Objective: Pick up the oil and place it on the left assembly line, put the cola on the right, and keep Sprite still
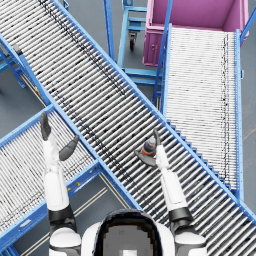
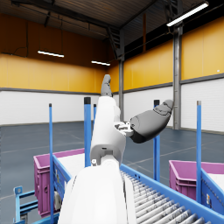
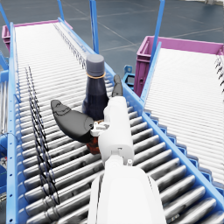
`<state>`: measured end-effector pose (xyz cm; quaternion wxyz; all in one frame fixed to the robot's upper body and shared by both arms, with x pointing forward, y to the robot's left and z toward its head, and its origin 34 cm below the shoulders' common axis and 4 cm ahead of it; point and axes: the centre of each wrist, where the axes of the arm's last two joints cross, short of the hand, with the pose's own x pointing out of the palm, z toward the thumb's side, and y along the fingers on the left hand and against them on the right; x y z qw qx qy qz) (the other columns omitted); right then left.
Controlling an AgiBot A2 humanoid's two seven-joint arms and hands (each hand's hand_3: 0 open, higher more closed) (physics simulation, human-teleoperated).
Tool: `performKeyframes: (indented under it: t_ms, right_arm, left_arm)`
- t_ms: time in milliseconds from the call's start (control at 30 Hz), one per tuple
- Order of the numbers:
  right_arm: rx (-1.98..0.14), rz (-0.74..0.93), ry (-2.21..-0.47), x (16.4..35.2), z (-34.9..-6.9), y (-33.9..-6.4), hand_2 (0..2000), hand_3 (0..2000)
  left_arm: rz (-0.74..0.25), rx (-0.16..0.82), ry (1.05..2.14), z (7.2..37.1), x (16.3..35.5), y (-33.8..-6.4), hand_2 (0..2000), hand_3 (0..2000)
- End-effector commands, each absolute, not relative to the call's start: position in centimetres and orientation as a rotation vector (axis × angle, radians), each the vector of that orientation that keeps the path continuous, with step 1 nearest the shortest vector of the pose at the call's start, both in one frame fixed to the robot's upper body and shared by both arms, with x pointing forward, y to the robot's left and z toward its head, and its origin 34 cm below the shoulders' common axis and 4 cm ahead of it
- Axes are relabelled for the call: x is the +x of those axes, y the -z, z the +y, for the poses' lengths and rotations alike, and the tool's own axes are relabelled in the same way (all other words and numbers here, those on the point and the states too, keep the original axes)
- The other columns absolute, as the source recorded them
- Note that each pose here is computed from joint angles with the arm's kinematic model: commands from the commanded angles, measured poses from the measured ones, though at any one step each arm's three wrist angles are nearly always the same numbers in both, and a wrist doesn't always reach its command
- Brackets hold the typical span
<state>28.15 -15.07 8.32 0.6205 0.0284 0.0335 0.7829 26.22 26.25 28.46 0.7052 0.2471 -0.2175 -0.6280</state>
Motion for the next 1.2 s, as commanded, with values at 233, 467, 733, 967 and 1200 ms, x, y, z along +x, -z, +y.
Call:
performKeyframes:
  t_ms: [233,467,733,967,1200]
  right_arm:
    - [0.203,0.207,-1.758,32.6,-14.2,-5.8,1361,327]
    - [0.154,0.133,-1.720,32.6,-14.2,-7.4,2000,2000]
    - [-0.081,-0.360,-1.599,37.1,-21.8,-22.2,2000,2000]
    - [0.087,-0.377,-1.352,41.5,-28.7,-24.2,2000,2000]
    - [0.205,-0.447,-1.234,44.5,-33.4,-32.1,0,40]
  left_arm:
    - [-0.481,0.535,1.376,26.8,26.5,-28.3,0,0]
    - [-0.486,0.532,1.357,27.2,26.5,-28.4,0,0]
    - [-0.507,0.556,1.357,27.1,26.5,-29.2,0,0]
    - [-0.514,0.559,1.357,27.0,26.4,-29.3,0,0]
    - [-0.524,0.565,1.342,27.3,26.3,-29.7,0,0]
